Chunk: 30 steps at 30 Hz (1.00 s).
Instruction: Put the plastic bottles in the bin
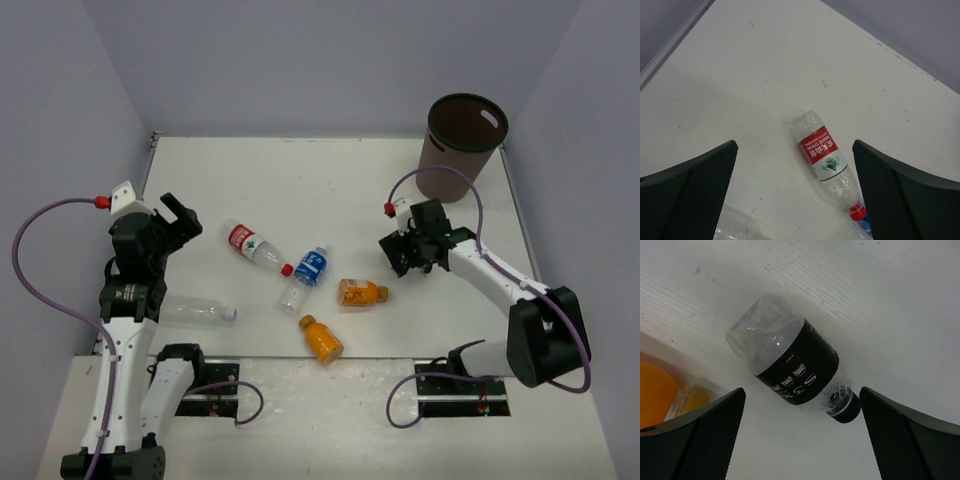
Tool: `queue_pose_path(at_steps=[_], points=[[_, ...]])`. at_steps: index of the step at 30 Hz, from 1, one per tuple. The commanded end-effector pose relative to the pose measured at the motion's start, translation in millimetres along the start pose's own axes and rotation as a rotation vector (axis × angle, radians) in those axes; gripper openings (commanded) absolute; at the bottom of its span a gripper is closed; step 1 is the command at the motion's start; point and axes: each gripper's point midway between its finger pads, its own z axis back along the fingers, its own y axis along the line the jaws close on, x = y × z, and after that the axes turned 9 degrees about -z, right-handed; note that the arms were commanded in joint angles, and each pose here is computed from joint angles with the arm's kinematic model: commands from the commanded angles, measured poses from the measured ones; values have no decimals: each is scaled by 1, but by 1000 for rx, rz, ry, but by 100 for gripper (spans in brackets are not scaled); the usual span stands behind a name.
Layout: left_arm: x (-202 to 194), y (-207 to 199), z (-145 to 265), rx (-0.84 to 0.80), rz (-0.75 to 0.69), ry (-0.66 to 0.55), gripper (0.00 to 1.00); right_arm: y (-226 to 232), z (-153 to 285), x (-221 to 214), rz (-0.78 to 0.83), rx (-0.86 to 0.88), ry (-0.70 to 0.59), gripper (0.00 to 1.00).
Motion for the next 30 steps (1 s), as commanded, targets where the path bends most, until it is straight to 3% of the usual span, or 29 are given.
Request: queue_pose_path(at_steps=[1,6,8,18,19,23,27,30], points=[[11,2,0,20,22,-48,100,-5,-17,18,86,-20,-33,99],[13,4,0,32,24,-53,100,-5,-39,0,102,-23,73,98],[13,4,0,33,23,-52,100,-5,-39,8,107,-25,65,91],[21,9,7,63,24,-77,100,4,-37,34,116,32,20,23],[22,9,7,62,26,-80,100,3,-35,38,116,27,6,20],[23,10,9,66,27,-86,100,-2,-8,73,128,-7,-118,12],[21,12,7,77,26,-79,100,-3,54,130,151,-24,-375,5],[19,12,6,80,28,-73,100,-7,116,177,123,-63,-602,6]])
